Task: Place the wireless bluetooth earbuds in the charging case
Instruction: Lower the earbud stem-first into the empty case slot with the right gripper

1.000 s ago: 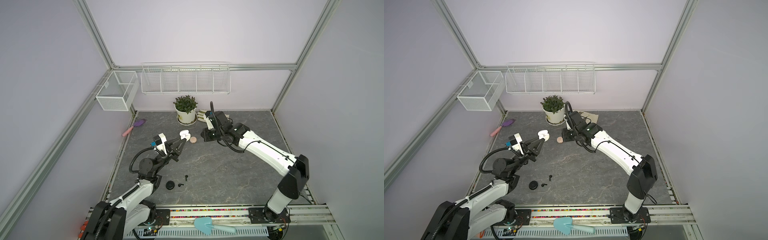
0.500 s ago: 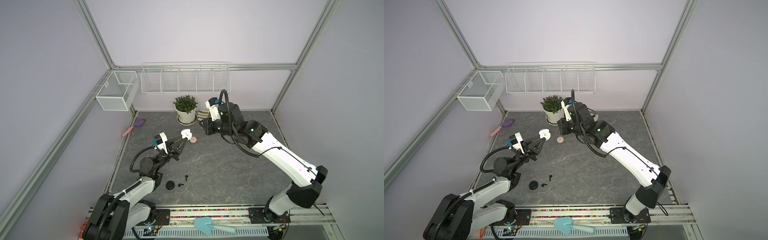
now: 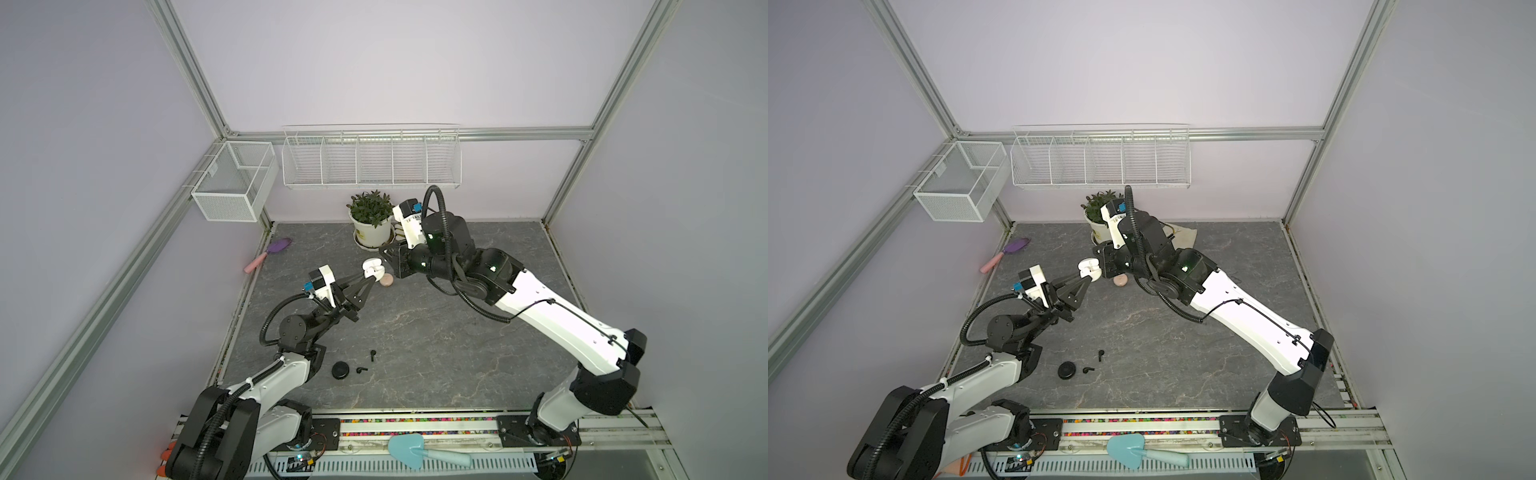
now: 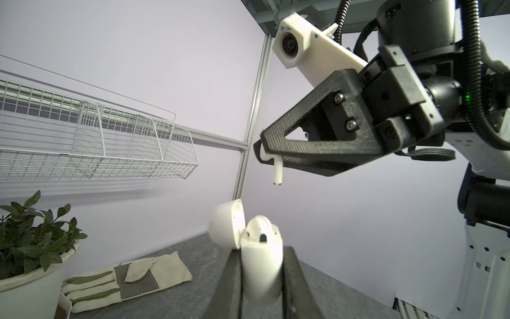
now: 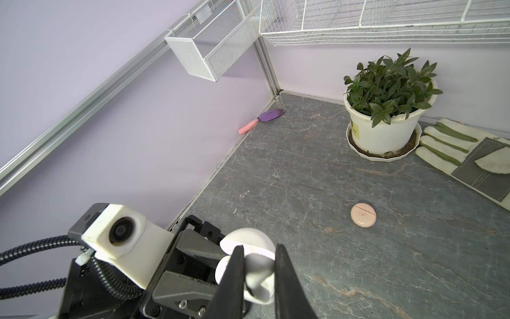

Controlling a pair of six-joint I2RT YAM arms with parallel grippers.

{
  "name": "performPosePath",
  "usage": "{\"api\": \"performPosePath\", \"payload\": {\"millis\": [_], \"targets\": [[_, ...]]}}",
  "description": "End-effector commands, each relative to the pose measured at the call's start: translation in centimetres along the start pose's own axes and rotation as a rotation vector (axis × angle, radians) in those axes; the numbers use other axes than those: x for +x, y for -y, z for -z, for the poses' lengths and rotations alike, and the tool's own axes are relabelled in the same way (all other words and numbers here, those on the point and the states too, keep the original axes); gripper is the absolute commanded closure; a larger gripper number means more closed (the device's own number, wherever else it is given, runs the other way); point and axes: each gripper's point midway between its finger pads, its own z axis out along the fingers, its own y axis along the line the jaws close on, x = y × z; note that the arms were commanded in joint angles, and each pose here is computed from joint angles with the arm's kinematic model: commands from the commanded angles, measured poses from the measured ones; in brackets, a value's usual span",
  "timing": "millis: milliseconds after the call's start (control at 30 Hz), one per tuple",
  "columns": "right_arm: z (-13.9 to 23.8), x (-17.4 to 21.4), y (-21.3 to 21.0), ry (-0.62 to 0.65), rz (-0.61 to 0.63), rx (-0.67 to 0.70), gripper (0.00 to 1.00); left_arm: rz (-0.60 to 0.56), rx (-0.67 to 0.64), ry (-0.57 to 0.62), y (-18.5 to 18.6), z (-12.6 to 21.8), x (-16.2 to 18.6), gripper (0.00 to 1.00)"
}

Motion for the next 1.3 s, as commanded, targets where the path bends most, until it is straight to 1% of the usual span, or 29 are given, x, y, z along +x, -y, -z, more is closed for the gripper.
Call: {"api": "performPosePath", "payload": {"millis": [0,367,833,1267], "targets": [[-0.1,-0.6,-1.1,0.027,-0.042,-0.043,0.83,-0.048,0.032,0.06,1.0,-0.1,-1.9,1.0],[-1.3,0.5,-1.8,-0.009,-0.126,-0.098,0.83,-0.046,0.032,0.063,1.0,-0.2,-2.1,1.0],[-1.6,1.7,-1.1,-0.024,-0.151,-0.08,0.83,-0.056,0.027,0.073,1.2,0.2,-2.3,1.0],[-1.6,2.1,-1.5,-0.032,-0.157,-0.096,0.84,-0.052,0.021,0.065,1.0,0.2,-2.0,1.0]]}}
